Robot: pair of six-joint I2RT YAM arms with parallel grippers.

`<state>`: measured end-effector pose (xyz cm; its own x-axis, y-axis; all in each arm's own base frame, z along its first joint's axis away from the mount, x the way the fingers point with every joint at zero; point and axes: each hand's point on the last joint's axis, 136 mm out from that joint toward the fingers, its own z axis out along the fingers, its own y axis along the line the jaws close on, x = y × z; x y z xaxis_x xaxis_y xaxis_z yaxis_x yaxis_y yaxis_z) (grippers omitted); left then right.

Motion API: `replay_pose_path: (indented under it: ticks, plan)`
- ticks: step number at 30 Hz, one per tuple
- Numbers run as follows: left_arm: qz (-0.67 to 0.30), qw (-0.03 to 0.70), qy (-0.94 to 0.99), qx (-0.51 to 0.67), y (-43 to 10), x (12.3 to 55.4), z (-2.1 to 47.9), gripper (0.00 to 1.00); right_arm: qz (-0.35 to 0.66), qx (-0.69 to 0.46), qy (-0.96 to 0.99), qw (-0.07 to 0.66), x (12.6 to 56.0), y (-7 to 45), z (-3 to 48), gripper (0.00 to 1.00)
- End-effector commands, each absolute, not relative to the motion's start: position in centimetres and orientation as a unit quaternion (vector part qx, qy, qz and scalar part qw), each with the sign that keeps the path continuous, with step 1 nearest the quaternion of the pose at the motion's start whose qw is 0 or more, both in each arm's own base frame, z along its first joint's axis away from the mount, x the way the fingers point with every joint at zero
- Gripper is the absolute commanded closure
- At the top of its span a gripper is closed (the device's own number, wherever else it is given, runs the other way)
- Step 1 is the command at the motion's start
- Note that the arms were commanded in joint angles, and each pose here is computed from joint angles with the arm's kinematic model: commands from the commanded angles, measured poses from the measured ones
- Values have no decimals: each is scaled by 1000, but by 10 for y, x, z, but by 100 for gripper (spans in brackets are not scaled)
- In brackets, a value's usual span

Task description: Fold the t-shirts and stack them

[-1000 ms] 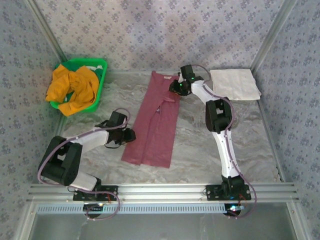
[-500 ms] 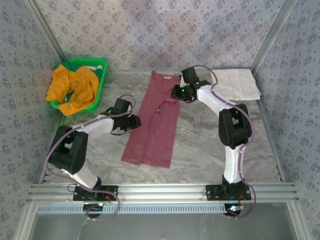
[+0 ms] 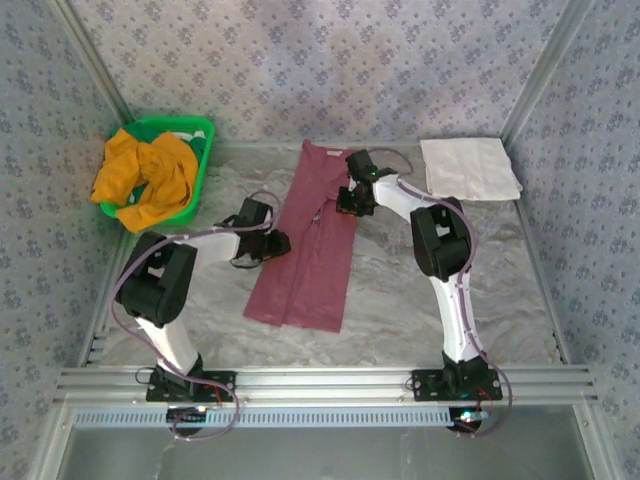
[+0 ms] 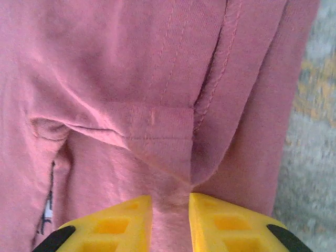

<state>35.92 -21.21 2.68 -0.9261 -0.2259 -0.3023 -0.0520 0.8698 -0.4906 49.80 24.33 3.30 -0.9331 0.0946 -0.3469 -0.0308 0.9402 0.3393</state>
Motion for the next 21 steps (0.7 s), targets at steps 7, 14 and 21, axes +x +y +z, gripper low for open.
replay_pose_path:
  ticks: [7, 14, 21]
  plan:
    - [-250, 168, 948, -105, -229, 384, 6, 69, 156, 56, 972, 169, 540, 219, 8, 73]
    - [-261, 203, 935, -129, -233, 424, 29, 68, 181, 59, 963, 193, 574, 218, 25, 72]
    - [-295, 232, 919, -124, -233, 414, 78, 66, 236, 36, 946, 219, 553, 231, 103, 63]
